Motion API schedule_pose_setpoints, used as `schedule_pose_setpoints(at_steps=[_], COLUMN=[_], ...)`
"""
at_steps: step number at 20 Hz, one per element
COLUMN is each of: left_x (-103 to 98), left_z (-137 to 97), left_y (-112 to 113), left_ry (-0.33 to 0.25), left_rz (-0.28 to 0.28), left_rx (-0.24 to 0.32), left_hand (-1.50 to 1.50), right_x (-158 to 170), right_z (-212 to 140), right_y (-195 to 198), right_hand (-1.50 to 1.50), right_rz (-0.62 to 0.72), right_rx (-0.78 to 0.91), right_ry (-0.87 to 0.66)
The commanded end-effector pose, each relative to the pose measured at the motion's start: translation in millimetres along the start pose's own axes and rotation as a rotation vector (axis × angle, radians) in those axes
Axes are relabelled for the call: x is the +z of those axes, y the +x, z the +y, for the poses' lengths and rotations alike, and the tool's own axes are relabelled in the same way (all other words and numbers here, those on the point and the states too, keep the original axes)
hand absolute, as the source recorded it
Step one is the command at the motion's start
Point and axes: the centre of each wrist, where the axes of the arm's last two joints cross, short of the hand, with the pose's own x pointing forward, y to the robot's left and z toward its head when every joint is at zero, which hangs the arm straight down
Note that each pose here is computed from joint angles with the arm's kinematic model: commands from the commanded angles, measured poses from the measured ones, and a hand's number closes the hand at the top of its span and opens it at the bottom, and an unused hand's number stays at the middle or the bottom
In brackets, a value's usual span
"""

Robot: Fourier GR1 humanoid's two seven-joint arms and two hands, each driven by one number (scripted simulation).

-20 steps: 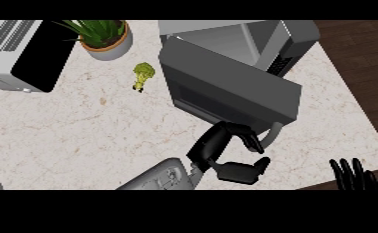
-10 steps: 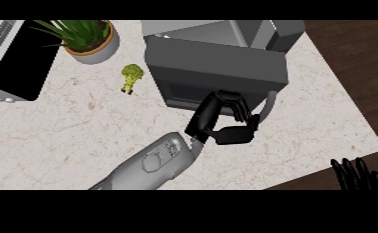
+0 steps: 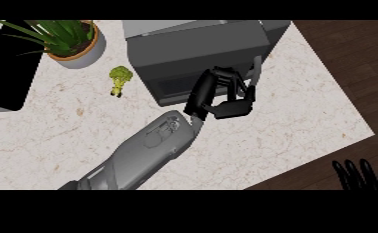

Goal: Pick up the milk, place it into the microwave and close the microwave

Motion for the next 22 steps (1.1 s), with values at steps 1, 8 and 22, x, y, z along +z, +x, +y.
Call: schedule_pose_setpoints(at_steps=[1,8,22], left_x=[-17.4,-33.5,-33.7], left_z=[8.0,16.4,18.6], left_y=[8.3,14.4,7.4], left_ry=[0.03,0.064,0.107], left_rz=[-0.027,-0.042,-0.074], left_rx=[0.008,0.021,0.03], left_hand=[1.5,1.5,1.5], right_x=[-1.0,-11.6,-23.5], right_z=[0.4,2.8,-0.1], right_y=[7.1,17.2,36.9], right_hand=[-1.5,-1.5,-1.5], right_rz=[-0.01,-0.033,-0.063], right_rx=[-0.026,-0.056,-0.048], right_ry=[0.027,0.078,0.127])
